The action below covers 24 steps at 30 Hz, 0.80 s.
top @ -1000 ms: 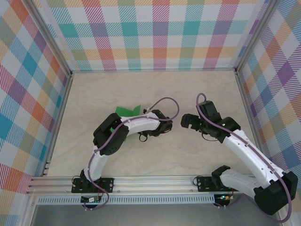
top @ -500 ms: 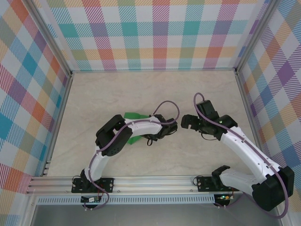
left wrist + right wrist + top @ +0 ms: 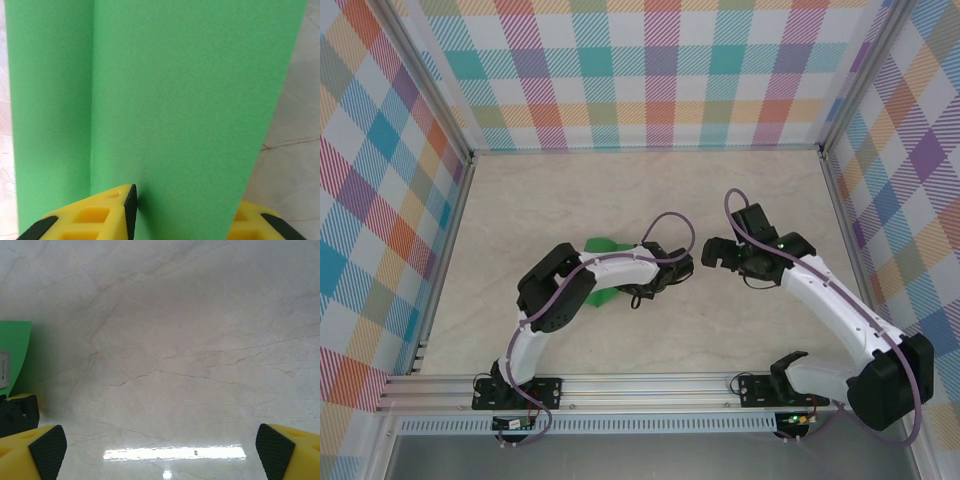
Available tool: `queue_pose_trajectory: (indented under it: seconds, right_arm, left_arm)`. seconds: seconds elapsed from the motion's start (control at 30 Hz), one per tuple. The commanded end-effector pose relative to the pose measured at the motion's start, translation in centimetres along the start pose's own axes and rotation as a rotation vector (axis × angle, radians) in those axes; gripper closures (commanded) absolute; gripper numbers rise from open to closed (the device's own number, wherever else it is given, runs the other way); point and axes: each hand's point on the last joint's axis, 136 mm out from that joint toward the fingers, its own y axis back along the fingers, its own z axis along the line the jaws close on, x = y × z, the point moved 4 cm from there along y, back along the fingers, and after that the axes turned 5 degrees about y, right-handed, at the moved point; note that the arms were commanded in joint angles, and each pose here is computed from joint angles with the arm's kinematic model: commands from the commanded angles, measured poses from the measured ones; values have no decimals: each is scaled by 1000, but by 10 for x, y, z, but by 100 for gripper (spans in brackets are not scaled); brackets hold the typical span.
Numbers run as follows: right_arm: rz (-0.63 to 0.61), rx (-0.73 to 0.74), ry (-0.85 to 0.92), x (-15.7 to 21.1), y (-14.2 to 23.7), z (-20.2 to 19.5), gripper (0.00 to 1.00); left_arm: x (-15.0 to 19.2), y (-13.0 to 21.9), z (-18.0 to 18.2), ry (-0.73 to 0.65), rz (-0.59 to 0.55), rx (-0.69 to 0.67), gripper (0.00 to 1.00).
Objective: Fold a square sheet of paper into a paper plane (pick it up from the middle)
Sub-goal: Turn over the paper at the center of the table.
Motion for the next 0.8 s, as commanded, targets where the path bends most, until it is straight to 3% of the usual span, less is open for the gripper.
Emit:
queue_pose_trajectory:
  seconds: [0.0, 0.27, 0.47, 0.77]
  right_arm:
    - [-1, -63, -13, -15, 0, 15, 0]
    - [80, -152, -78, -15, -27, 32, 3]
    - [120, -164, -87, -12, -37, 35, 4]
    - [87, -153, -112, -13, -31, 25, 3]
  left_arm:
    - [19, 11, -58, 77, 134, 363, 67]
    - [12, 36, -67, 146, 185, 630, 52]
    - [6, 43, -66, 185, 219, 733, 46]
    - [-22, 109, -60, 211, 142, 973, 38]
